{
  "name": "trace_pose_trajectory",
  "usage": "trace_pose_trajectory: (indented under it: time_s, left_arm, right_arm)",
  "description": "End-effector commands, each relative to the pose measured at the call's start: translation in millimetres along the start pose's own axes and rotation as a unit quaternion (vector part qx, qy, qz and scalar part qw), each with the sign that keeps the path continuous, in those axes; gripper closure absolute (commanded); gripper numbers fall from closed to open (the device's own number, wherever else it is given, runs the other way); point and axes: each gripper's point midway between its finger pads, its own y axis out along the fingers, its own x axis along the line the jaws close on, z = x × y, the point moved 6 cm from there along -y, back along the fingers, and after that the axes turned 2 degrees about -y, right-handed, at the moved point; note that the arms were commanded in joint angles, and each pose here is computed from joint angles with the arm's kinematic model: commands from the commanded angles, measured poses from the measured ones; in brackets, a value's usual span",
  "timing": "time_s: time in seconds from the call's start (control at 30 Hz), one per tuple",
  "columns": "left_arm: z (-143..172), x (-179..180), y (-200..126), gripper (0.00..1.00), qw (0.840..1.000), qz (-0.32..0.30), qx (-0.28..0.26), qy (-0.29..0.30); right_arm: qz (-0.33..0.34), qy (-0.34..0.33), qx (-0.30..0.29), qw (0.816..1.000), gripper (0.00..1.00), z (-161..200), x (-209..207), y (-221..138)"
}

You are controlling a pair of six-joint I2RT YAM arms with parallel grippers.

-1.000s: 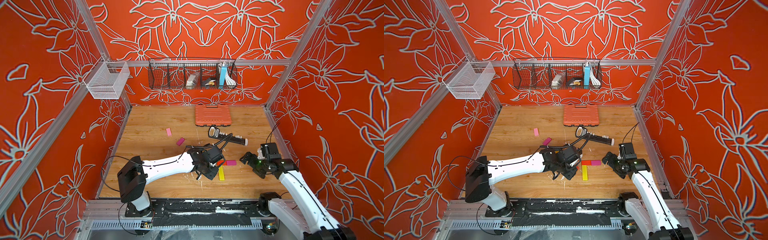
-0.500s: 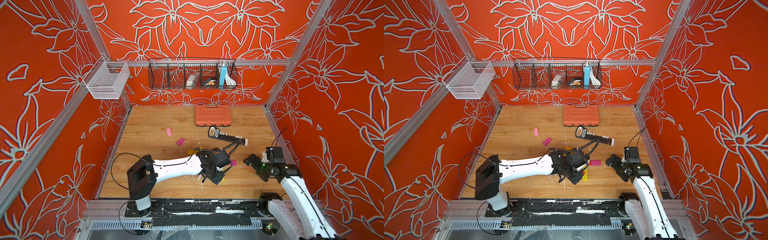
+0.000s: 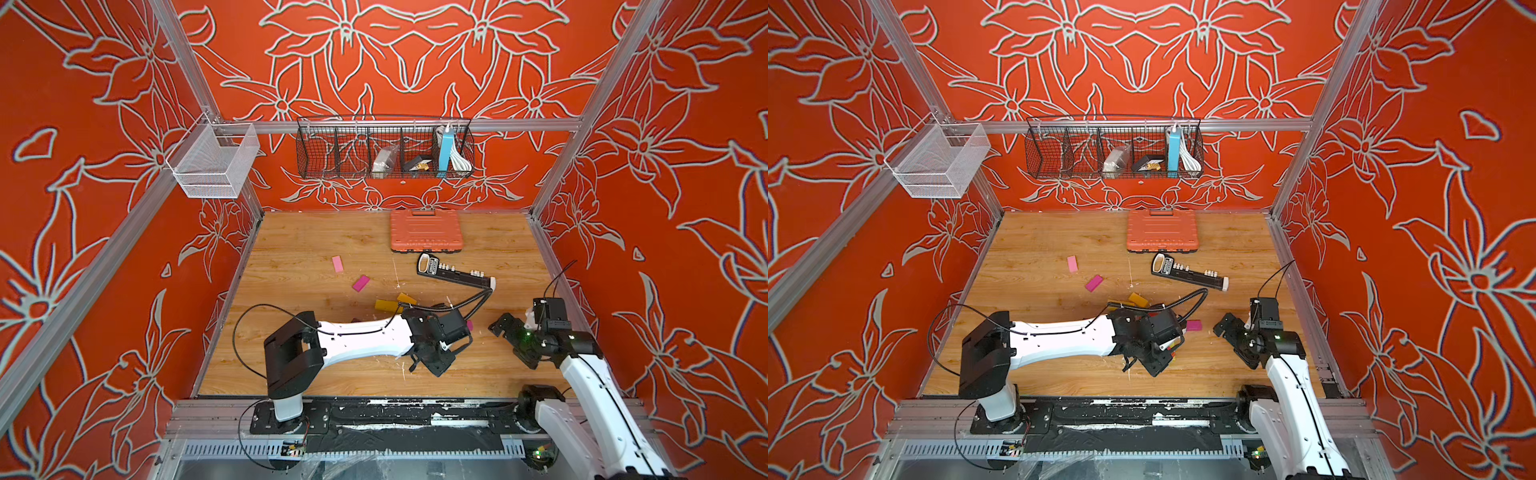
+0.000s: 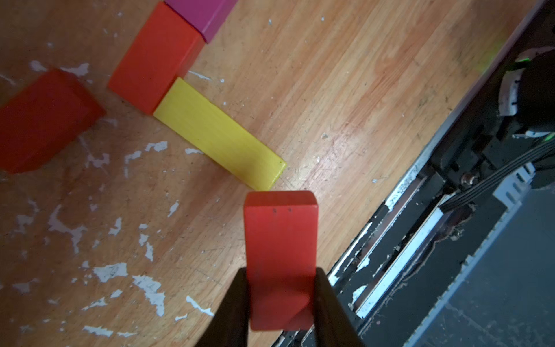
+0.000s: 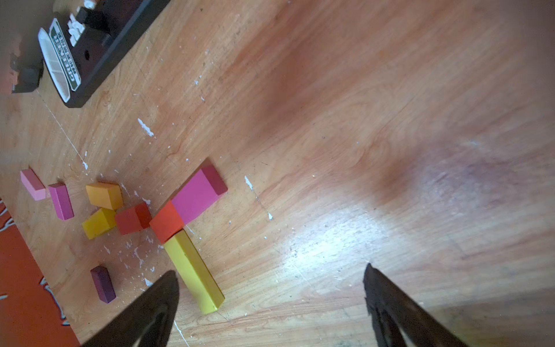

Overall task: Assemble the letter c with building blocks
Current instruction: Place the building block at the center of the board.

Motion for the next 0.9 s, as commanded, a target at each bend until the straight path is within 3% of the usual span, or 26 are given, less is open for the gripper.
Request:
trace_pose_trajectory:
  time_s: [0.0,0.63,0.87]
  left_arm:
    - [-1,-16,6,0.70,0.999,0.006,0.005,0.033]
    - [-7,-33,42,0.68,0.997,0.024,0.045,0.062]
    - [-7,-34,51,0.61,0.996,0.024,0.060,0.067]
  right_arm:
    - [0.012,0.015,0.010,1.000,0.02,6,-9,5]
    - [0.033,0.031,0.014,0.999,0.03,11,-20,13]
    - [0.031,0.029,0.013,0.999,0.03,11,-19,13]
